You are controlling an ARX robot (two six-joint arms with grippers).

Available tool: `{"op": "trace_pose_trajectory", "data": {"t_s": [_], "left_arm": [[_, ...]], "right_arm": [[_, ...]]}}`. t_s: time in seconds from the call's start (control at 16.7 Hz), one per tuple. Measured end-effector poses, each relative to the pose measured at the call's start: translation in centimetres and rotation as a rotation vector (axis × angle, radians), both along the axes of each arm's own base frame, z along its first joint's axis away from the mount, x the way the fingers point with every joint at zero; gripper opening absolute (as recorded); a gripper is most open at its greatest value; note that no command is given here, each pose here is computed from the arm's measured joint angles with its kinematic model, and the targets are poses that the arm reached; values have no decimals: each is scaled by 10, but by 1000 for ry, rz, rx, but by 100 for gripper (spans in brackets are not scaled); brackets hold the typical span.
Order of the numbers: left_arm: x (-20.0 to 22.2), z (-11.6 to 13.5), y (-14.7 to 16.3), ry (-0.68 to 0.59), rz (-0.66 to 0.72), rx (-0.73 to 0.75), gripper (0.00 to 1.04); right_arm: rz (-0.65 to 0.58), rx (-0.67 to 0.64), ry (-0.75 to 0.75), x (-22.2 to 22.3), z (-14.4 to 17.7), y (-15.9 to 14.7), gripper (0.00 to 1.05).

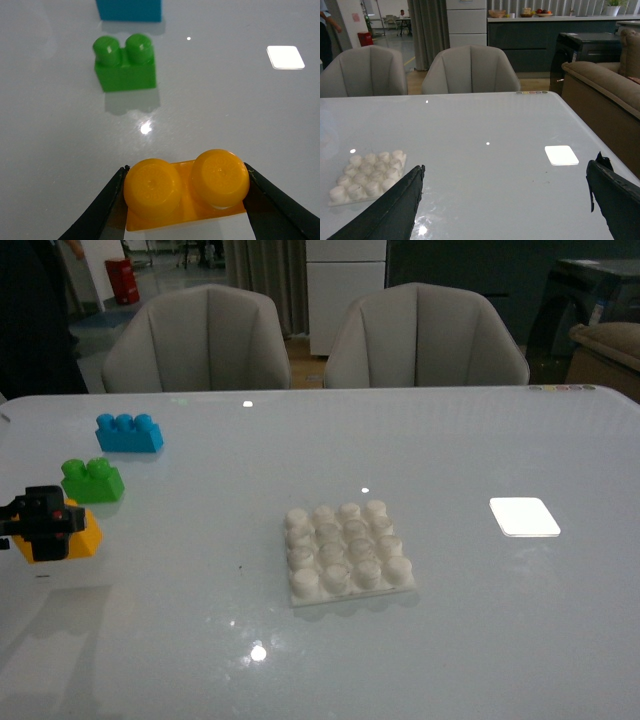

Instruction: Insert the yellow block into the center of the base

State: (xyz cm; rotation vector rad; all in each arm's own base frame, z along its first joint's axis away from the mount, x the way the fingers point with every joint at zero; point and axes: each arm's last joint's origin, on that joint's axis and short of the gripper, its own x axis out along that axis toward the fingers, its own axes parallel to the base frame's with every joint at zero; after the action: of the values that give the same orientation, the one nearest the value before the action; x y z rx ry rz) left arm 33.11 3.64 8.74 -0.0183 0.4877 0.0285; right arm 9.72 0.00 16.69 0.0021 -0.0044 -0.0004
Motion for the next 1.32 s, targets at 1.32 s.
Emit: {"op": "trace_pose_trajectory", "data": {"t_s": [1.32], "left_arm": [[-9, 8, -262, -2, -294, -93, 58]], "right_arm": [[0, 0, 0, 0, 0, 0, 98]]}}
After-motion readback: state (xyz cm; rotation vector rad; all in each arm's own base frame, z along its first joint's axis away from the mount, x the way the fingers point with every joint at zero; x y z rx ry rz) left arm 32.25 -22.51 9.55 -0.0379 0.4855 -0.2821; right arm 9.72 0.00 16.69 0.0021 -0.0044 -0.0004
